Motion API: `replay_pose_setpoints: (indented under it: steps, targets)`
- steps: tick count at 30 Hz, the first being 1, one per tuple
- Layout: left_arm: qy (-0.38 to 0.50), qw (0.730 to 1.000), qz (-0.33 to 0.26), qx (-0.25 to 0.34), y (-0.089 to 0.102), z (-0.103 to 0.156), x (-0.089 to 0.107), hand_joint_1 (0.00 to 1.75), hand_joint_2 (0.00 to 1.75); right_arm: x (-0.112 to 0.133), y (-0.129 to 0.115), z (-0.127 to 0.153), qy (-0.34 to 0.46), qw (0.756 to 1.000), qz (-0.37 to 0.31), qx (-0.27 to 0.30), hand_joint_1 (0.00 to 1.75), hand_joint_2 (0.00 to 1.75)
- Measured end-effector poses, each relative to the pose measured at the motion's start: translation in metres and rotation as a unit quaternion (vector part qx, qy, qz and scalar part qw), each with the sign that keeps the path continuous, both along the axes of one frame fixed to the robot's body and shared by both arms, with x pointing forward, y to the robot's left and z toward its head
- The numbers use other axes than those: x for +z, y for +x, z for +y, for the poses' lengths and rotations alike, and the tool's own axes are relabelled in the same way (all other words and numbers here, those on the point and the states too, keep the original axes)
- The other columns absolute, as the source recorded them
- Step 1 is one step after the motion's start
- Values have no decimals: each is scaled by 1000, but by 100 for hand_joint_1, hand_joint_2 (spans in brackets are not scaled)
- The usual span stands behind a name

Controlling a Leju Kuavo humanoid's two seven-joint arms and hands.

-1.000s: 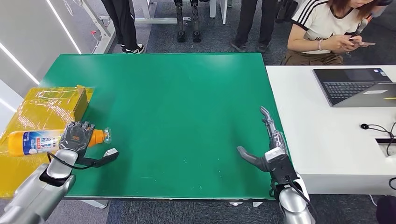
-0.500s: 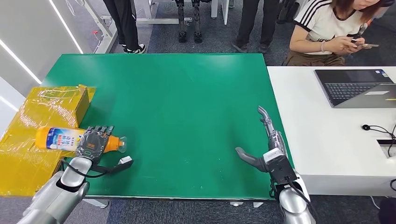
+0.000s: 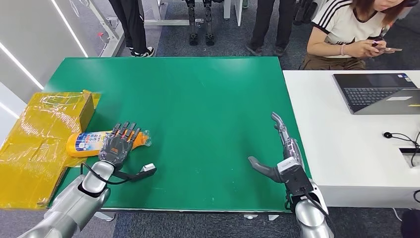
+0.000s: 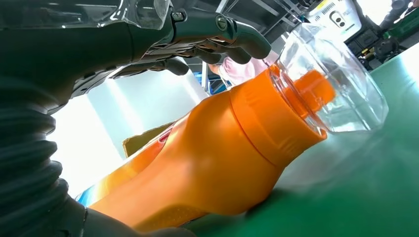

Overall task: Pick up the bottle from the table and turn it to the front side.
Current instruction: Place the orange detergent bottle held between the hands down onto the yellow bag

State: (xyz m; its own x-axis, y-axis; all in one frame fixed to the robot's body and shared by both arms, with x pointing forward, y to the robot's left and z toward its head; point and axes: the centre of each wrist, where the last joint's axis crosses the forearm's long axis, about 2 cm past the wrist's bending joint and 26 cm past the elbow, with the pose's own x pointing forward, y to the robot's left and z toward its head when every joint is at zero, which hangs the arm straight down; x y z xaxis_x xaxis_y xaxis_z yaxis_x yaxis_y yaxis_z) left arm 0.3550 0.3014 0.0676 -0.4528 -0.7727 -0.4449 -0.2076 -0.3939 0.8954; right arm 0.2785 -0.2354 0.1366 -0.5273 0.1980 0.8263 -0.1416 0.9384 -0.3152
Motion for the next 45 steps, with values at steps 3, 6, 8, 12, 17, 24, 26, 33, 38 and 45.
replay_pose_setpoints:
  steps: [3,6,8,12,17,24,26,33,38,45]
  targets:
    - [0,1000,1,0,1,-1,0,0,175,0,0,0,0,1000,0,0,0,175]
    - [0,1000,1,0,1,-2,0,0,175,0,0,0,0,1000,0,0,0,175]
    - [-1,1000,1,0,1,-2,0,0,175,0,0,0,0,1000,0,0,0,175]
    - [-1,1000,2,0,1,-2,0,0,175,0,0,0,0,1000,0,0,0,175]
    - [-3,1000,-1,-11,1,-3,0,0,175,0,0,0,2,1000,1,0,0,175]
    - [-32,999,7,-22,-1,-11,-3,0,175,-8,-6,-2,18,1000,11,-19,0,175]
    - [-47,999,10,-18,-3,-11,-5,0,175,-12,-10,-4,24,999,20,-23,0,175]
    - [-495,853,-59,-157,-61,-121,24,0,175,-26,-14,1,77,996,34,-25,0,175]
    - [-664,705,-196,-156,-77,-136,92,0,175,-33,-16,13,87,995,46,-21,0,175]
    - [-729,629,-225,-152,-93,-130,117,0,175,-34,-17,16,95,994,49,-18,0,175]
